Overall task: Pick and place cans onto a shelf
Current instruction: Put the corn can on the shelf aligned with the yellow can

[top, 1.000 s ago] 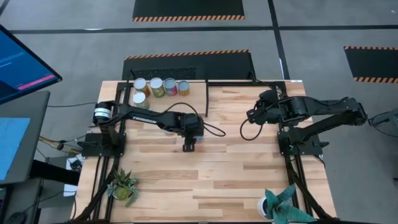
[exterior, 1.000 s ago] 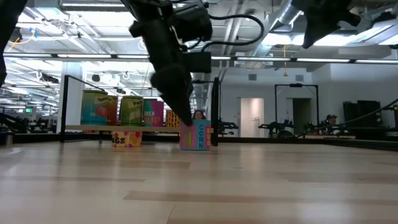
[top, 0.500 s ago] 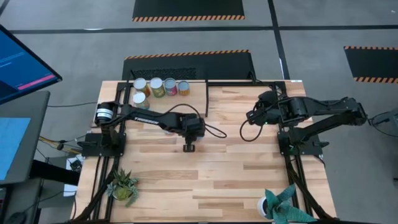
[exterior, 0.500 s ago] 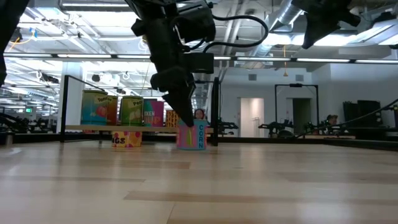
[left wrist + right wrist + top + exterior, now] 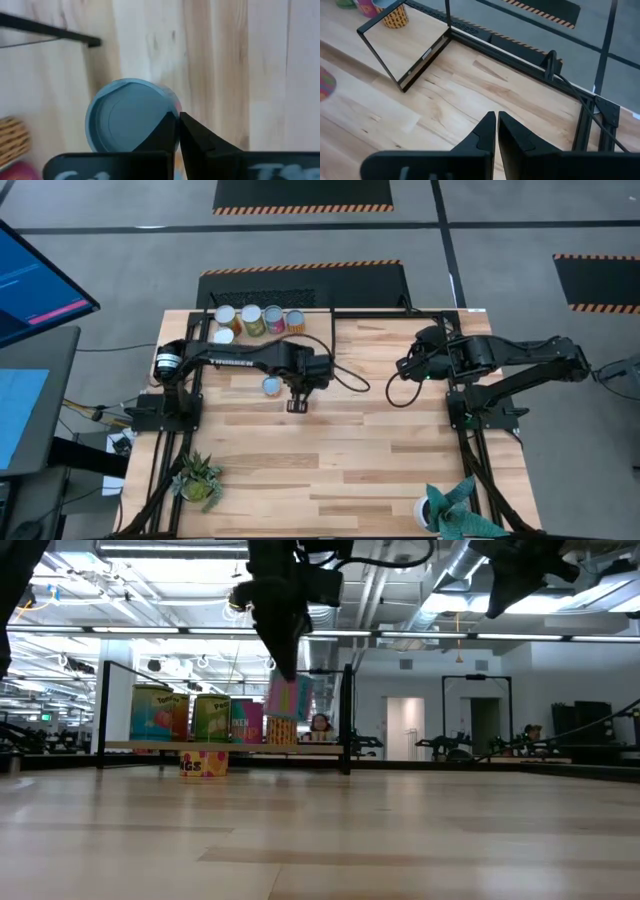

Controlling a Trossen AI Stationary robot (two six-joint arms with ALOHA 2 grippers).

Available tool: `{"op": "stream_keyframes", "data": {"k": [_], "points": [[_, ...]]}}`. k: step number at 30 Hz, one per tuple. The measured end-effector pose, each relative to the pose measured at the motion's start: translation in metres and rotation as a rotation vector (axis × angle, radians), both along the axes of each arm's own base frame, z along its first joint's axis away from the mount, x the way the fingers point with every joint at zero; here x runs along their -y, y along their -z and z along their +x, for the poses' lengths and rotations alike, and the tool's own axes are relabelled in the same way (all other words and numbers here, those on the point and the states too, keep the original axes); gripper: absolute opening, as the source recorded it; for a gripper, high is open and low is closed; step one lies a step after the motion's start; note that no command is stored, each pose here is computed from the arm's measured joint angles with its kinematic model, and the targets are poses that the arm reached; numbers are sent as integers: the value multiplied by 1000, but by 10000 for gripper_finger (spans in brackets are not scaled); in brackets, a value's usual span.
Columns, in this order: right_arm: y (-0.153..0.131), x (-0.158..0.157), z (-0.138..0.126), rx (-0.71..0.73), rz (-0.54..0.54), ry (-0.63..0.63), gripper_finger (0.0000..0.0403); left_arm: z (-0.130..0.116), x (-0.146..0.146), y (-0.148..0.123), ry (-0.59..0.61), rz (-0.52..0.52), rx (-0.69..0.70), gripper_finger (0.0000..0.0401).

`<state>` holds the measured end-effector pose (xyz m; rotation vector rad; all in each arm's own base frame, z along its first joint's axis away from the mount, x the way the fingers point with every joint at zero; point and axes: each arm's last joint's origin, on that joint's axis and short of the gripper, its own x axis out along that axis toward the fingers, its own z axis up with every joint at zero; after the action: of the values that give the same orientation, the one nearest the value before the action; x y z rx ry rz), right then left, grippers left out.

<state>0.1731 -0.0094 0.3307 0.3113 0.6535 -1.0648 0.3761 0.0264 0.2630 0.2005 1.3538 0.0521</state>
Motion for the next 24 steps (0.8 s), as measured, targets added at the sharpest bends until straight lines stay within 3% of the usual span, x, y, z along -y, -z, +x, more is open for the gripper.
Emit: {"op": "stream_keyframes", "data": {"k": [6,16,24], "points": [[0,0,0,0,1,0,43,-6,-33,-14,-18,35,-30,0],[1,-3,0,-1,27,-22,43,-22,-116,-9,-178,23,-3,0],[1,-2,0,-5,26,-22,43,-34,-135,13,-206,-15,-26,0]]}}
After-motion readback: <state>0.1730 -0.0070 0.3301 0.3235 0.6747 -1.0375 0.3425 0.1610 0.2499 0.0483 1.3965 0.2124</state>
